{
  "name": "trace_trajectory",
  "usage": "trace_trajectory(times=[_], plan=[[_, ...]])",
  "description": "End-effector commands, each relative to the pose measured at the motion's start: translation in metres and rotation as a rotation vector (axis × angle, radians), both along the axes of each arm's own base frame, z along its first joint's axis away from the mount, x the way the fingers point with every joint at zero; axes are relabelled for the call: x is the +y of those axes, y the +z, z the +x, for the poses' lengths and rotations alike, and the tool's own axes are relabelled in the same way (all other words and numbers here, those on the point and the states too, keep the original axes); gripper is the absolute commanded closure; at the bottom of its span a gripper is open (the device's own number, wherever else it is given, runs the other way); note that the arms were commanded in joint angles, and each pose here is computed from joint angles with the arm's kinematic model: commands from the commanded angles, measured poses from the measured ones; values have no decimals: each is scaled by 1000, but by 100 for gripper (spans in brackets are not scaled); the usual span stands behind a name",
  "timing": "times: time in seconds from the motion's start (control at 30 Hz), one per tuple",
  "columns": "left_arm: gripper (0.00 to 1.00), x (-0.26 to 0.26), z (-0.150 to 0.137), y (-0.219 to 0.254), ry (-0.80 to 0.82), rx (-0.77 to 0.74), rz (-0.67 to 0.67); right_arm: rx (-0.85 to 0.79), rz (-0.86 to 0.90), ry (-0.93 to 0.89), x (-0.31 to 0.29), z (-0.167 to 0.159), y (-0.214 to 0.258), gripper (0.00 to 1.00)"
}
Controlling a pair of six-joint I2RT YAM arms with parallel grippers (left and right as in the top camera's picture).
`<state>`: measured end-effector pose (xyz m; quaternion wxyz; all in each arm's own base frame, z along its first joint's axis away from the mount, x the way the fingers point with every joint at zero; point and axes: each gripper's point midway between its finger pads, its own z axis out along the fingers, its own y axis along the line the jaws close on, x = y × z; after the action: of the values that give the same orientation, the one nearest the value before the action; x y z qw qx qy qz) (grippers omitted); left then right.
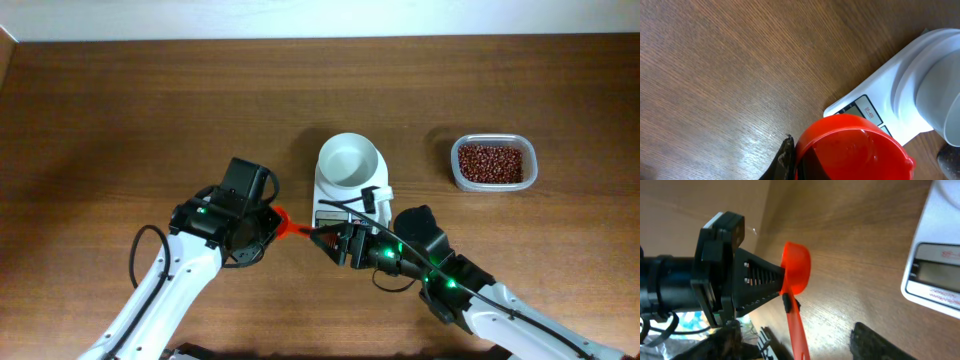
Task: Scoop and weigh 50g on scale
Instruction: 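Grasp the scoop handle with the right gripper and release the left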
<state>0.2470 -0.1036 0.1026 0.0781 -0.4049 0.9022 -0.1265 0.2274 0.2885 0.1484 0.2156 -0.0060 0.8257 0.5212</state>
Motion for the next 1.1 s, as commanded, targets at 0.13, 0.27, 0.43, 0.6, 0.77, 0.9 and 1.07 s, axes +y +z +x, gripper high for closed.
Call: trace_trajectory(times=[0.13,0.27,0.43,0.6,0.77,0.9,1.07], plan=[[100,-21,-5,4,-72,-28,-1,2,26,7,10,-2,6,57],[100,-36,-9,6,-74,-35,-23,0,28,8,10,-2,6,66],[100,-37,-9,6,-53,-30,-30,24,36,-2,10,-2,6,74],[100,-37,-9,6,-32,-25,-35,46,42,-9,10,-2,5,82],[100,-37,-9,6,-32,-25,-35,49,44,-11,10,-2,6,96],[80,-36,-10,5,-33,-22,-33,51,41,-11,10,-3,5,96],[18,-32,-8,5,-25,-30,-11,112,-89,8,-2,-14,-28,96]])
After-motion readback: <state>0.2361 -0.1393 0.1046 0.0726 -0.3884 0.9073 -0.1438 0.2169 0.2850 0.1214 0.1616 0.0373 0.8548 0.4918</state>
